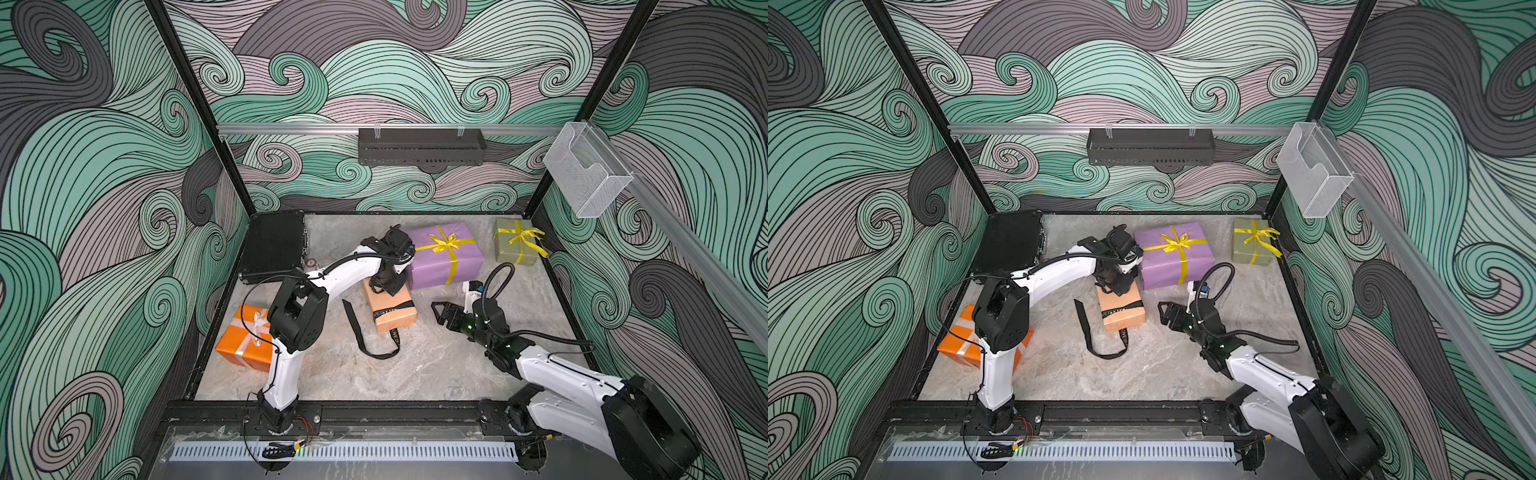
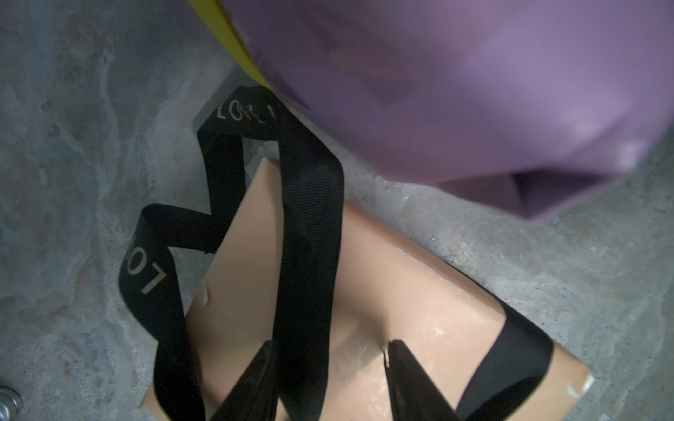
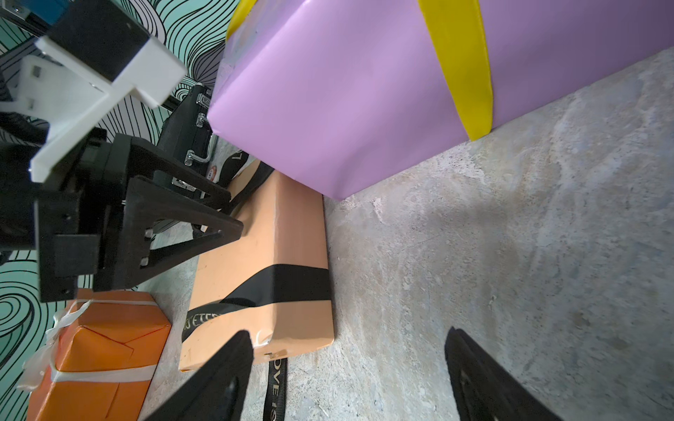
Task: Untie the ribbon bows on the gift boxes
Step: Untie the ribbon from the gift box.
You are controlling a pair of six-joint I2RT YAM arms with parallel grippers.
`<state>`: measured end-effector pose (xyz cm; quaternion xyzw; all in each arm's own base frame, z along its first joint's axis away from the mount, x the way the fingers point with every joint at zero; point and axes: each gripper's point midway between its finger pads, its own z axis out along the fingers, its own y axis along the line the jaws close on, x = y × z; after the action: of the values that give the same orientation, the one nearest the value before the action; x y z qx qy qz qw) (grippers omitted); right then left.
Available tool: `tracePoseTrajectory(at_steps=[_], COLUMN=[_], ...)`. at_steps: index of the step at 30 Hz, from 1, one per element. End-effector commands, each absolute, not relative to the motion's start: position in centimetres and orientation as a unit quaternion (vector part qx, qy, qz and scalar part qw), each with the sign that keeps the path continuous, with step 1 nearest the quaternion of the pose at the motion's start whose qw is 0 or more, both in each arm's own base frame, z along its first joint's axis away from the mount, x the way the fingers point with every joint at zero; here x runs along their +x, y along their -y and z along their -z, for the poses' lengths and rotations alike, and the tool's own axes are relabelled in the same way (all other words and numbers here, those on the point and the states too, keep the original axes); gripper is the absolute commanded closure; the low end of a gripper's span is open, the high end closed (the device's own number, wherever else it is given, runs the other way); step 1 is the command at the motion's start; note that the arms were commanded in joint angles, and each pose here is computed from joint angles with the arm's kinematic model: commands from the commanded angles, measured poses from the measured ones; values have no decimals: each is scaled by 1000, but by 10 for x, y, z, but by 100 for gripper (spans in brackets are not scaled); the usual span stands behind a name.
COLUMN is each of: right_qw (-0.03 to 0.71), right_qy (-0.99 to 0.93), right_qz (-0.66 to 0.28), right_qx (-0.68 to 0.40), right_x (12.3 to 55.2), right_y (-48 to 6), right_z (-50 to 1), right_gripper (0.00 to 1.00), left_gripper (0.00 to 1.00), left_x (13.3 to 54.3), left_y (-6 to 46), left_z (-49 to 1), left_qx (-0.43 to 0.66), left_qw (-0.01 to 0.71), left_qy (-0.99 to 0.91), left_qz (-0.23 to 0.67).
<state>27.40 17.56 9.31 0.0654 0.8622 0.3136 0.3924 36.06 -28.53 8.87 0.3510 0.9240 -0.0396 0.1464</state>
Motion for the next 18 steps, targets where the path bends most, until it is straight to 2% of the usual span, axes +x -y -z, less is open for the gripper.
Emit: tracePoseTrajectory(at_steps=[1, 4, 9, 15, 18], right_qw=[406, 405, 406, 406, 406], right_qy=[-853, -853, -853, -852, -852], right_qz=[-324, -325, -325, -325, -326], right_qx=[57, 56, 55, 55, 54], right_x=[281, 280, 281, 280, 280], right_y=[-180, -181, -181, -181, -181], right_z=[-106, -106, -106, -107, -107], right_gripper=[16, 16, 17, 17, 17], left_gripper=[55, 62, 56, 82, 91], left_x=[368, 369, 375, 373, 374], left_y=[284, 283, 276, 277, 278], left_z=[-95, -92, -91, -86, -88], left_qx=[339, 338, 333, 330, 329], left_qw=[150, 149, 156, 147, 149], left_qy=[-928, -929, -930, -932, -932], left_qz=[41, 35, 14, 21, 22])
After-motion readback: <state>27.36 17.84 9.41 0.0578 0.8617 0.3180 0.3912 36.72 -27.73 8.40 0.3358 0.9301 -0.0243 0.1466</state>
